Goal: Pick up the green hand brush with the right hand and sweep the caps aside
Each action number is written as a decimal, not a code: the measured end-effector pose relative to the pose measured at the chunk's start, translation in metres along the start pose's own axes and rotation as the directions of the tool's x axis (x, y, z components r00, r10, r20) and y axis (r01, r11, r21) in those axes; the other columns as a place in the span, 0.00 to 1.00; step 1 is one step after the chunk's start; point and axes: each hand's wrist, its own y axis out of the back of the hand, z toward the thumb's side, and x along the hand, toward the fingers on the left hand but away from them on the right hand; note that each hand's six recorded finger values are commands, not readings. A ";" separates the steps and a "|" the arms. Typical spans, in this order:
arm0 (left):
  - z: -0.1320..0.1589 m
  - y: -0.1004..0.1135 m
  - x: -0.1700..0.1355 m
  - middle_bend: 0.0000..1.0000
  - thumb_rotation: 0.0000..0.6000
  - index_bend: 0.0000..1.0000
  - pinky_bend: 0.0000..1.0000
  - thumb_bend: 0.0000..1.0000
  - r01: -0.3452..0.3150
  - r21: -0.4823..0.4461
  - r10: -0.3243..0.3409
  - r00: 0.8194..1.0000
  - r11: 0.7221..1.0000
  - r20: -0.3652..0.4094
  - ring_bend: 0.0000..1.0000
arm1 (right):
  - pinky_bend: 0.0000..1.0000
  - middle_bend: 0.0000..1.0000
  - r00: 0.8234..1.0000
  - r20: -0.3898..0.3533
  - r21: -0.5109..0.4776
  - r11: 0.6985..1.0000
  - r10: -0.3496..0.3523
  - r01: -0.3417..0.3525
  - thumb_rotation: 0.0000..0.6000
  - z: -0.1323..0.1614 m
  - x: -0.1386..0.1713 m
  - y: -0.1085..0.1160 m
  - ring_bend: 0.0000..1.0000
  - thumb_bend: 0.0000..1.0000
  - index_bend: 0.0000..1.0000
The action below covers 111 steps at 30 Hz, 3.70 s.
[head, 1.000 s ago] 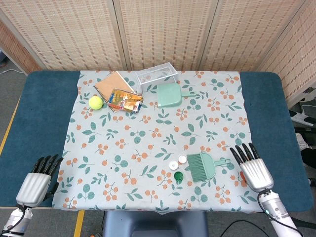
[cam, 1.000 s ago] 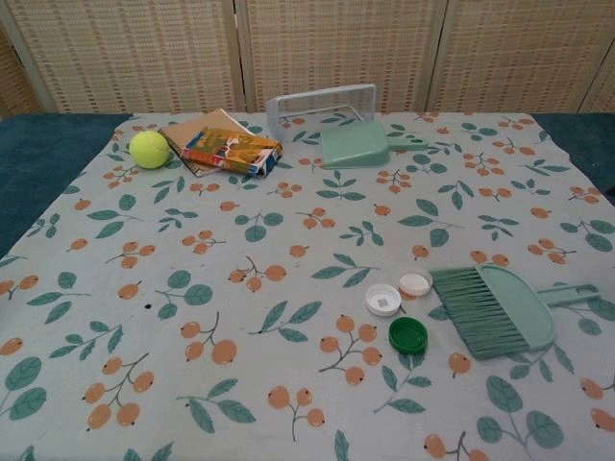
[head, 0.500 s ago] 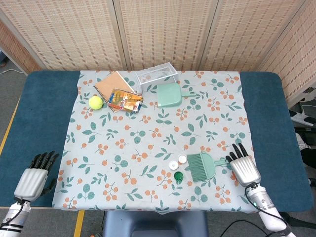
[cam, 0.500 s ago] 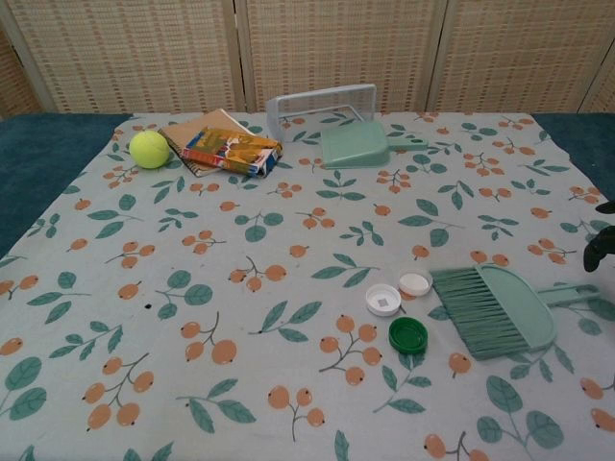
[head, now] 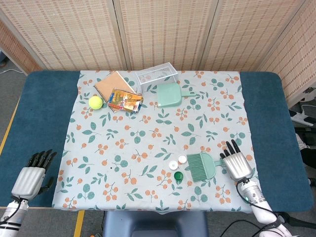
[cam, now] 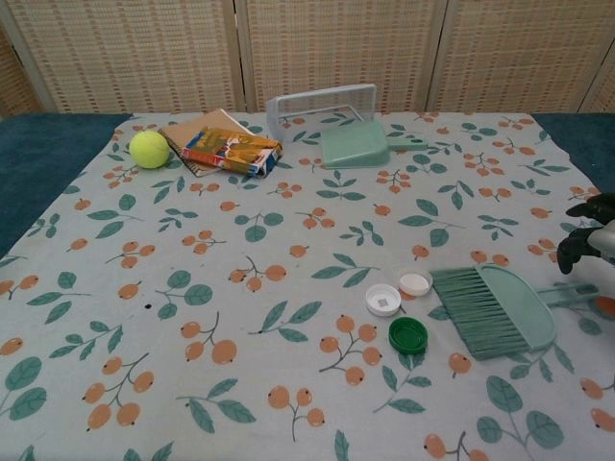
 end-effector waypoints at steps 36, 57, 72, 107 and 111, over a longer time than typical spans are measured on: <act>-0.007 0.000 -0.001 0.00 1.00 0.00 0.08 0.43 0.011 0.003 -0.011 1.000 1.000 -0.029 0.00 | 0.00 0.49 0.999 0.020 -0.026 0.999 0.033 -0.032 1.00 0.019 -0.013 -0.010 0.23 0.36 0.57; -0.006 0.000 -0.002 0.00 1.00 0.00 0.08 0.43 0.016 0.003 -0.016 0.999 1.000 -0.033 0.00 | 0.00 0.77 0.997 -0.066 -0.004 0.999 -0.035 0.035 1.00 0.002 0.003 0.025 0.40 0.54 0.87; -0.001 -0.003 -0.002 0.00 1.00 0.00 0.08 0.43 0.026 0.006 -0.026 1.000 1.000 -0.013 0.00 | 0.00 0.77 0.969 -0.231 0.175 0.977 -0.082 0.124 1.00 0.024 0.023 0.114 0.40 0.54 0.89; -0.005 -0.002 -0.004 0.00 1.00 0.00 0.08 0.43 0.031 -0.011 -0.031 0.999 0.999 -0.015 0.00 | 0.00 0.78 0.968 -0.247 0.789 0.573 -0.036 0.223 1.00 0.176 -0.022 0.134 0.43 0.54 0.89; -0.006 -0.002 -0.004 0.00 1.00 0.00 0.08 0.43 0.031 -0.007 -0.031 0.999 1.000 -0.017 0.00 | 0.00 0.78 0.975 -0.221 0.822 0.534 -0.026 0.200 1.00 0.168 -0.028 0.125 0.43 0.54 0.89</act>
